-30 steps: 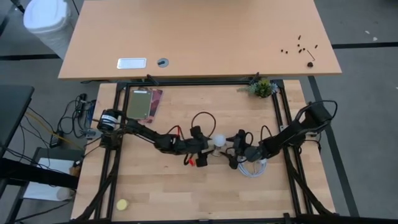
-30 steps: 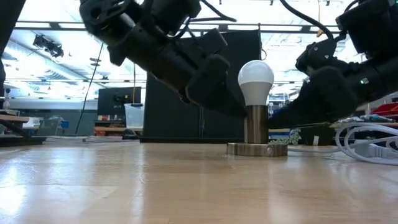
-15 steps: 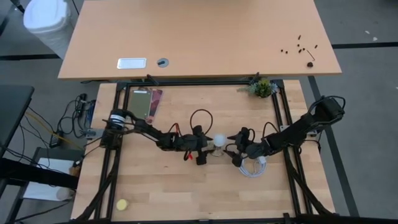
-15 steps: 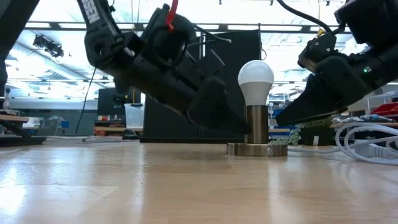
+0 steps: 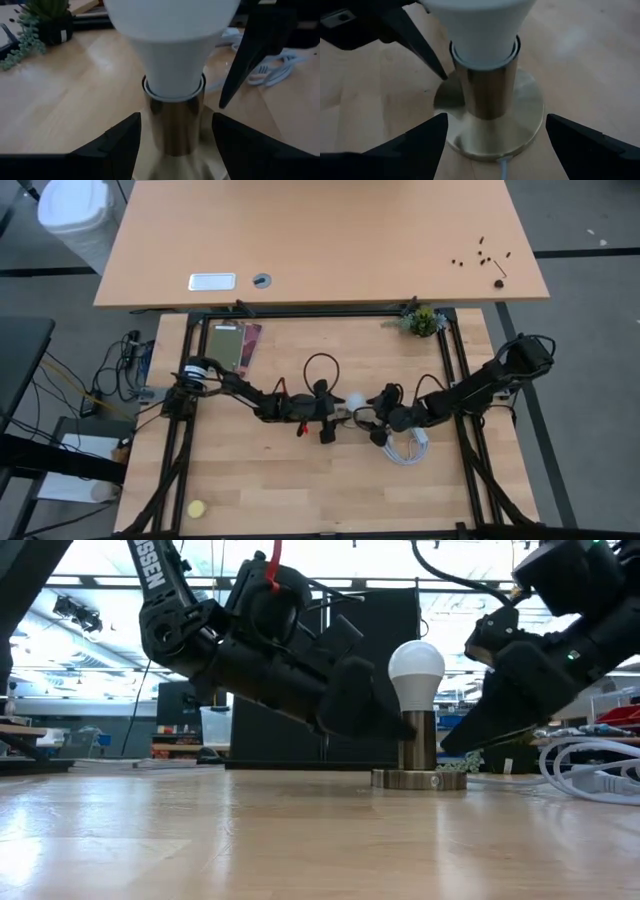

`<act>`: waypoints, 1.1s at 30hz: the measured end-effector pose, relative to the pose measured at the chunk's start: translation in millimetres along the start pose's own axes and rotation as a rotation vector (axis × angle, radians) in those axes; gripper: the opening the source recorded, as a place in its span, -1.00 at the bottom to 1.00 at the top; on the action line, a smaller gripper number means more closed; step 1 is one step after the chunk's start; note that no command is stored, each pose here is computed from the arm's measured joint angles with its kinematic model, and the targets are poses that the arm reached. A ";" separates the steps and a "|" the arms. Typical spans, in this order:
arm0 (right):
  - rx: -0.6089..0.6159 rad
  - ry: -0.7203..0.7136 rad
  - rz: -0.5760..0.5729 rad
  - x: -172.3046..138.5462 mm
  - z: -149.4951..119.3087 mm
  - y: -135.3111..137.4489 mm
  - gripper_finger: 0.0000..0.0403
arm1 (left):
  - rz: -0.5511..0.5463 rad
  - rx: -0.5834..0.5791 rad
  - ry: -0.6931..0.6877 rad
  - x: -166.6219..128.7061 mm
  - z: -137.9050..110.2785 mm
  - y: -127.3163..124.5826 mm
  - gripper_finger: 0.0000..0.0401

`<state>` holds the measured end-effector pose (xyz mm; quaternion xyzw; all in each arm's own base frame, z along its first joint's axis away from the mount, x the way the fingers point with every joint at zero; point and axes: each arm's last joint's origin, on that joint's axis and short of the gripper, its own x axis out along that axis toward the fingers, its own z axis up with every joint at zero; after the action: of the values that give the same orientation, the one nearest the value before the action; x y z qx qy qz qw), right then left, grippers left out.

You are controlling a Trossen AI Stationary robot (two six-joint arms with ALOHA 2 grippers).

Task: Screw lightbulb
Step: Remove the white lightbulb from the desk lamp

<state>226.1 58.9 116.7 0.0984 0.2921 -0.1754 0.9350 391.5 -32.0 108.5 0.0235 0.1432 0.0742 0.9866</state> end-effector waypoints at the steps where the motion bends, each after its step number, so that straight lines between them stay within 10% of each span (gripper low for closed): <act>1: -0.003 0.002 -0.007 0.7 2.2 0.3 0.72 | 0.000 -0.001 -0.005 0.3 -0.1 -0.1 0.23; 16: -0.106 0.229 -0.150 -4.1 34.3 8.9 0.72 | 0.005 -0.016 -0.061 9.8 -16.3 -2.3 0.23; 33: -0.079 0.174 -0.115 2.7 65.9 8.5 0.72 | 0.030 -0.016 -0.058 9.9 -16.7 -1.6 0.16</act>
<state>265.2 47.1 169.2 0.0594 0.3842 -0.2080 0.8976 396.3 -31.6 89.6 0.0198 0.1134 0.0894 0.9893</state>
